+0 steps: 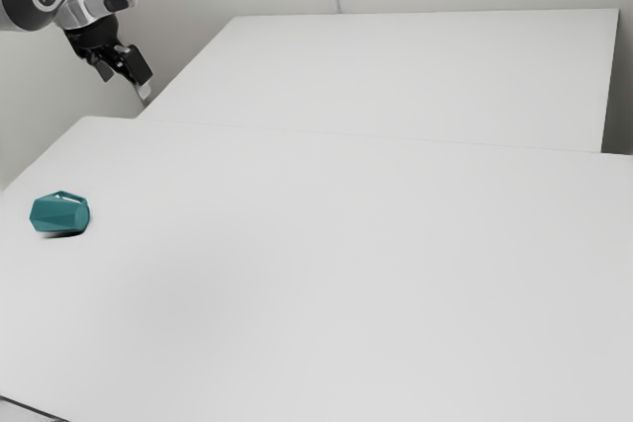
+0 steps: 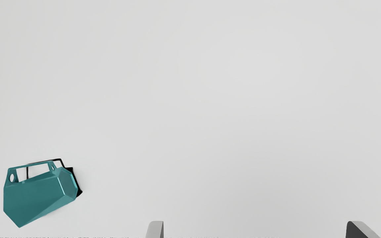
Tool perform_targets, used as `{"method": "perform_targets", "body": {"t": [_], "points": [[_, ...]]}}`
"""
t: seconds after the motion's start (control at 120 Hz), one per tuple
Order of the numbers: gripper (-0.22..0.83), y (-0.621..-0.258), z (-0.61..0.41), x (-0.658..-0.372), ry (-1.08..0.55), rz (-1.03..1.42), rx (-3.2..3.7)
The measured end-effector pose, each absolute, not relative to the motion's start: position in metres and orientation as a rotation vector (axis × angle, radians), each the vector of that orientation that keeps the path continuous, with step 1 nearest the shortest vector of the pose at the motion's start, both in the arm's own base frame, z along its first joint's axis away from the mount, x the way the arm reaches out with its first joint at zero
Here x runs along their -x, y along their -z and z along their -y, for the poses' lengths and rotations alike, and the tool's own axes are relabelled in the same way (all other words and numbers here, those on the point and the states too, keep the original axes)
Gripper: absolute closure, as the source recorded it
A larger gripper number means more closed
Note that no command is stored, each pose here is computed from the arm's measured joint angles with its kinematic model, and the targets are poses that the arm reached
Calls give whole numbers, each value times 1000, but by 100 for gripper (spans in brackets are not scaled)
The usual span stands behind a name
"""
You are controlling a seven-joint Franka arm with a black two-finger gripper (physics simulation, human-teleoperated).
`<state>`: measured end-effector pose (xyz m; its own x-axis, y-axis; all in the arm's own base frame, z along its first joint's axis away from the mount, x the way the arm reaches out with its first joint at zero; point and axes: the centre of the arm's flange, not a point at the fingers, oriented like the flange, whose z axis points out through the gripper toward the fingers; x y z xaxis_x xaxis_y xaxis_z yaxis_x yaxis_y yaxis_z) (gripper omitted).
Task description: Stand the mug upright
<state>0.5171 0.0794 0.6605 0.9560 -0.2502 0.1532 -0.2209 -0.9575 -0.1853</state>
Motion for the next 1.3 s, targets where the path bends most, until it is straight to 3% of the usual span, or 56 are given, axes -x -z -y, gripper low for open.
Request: {"method": "perform_targets", "body": {"t": [0.317,0.433,0.567,0.733,0.925,1.3], "points": [[0,-643,-134,-507,204,-158,2965],[0,-622,-205,-485,118,70,2990],[0,-605,-292,-440,66,397,3054],[0,-542,-378,-407,-15,656,3182],[0,-488,-464,-375,96,819,3327],[0,-395,-544,-407,446,560,3546]]}}
